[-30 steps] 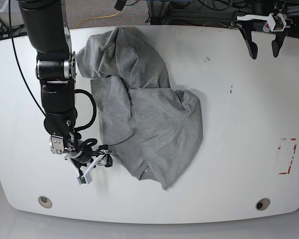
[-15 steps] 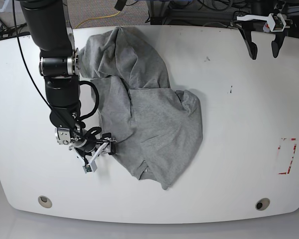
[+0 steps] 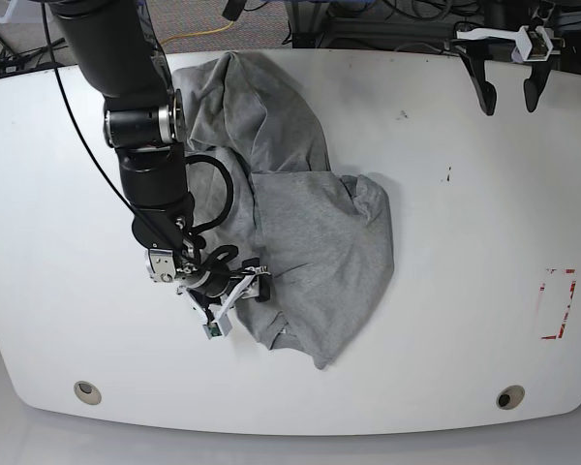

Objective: Fold the T-shirt properly

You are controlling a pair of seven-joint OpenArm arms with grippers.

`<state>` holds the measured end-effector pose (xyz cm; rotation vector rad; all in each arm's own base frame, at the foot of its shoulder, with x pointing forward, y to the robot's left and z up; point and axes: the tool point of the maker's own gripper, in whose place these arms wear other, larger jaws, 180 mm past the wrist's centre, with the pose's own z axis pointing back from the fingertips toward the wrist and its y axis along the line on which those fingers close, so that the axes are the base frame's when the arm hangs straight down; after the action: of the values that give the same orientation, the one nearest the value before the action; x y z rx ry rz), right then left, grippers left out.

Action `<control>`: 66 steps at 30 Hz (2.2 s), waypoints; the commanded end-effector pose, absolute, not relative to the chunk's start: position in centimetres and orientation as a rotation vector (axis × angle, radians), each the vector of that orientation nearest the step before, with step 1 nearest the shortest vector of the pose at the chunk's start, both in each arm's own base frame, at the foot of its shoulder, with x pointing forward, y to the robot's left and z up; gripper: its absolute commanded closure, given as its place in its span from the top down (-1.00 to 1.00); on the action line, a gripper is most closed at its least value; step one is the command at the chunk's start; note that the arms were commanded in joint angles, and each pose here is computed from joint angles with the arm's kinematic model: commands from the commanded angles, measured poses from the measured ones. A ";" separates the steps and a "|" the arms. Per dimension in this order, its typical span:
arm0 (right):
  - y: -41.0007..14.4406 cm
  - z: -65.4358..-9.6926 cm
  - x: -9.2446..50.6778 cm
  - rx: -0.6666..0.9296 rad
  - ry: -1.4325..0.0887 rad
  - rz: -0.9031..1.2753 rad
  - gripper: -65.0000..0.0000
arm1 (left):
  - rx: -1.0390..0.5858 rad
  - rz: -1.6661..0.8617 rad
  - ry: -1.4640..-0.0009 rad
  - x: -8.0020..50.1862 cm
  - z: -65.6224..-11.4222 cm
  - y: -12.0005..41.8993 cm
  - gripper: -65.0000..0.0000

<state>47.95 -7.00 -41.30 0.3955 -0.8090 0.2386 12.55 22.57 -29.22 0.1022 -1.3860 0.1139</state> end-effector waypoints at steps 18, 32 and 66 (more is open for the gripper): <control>-7.6 -34.1 52.6 0.356 -0.961 0.292 -1.00 | 0.037 0.114 -1.226 13.5 -32.0 20.9 0.20; -7.2 -13.1 54.2 0.162 -1.317 0.524 -1.00 | -0.165 0.003 -1.158 16.9 -33.8 14.7 0.20; -6.2 1.8 52.7 -0.026 -1.565 0.675 -1.00 | -0.574 -0.309 -1.014 25.0 -38.0 -5.3 0.20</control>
<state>52.94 -6.17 -1.40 -0.0177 -1.4776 0.6793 24.41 -3.80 -38.52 -0.5404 -0.9891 -0.3064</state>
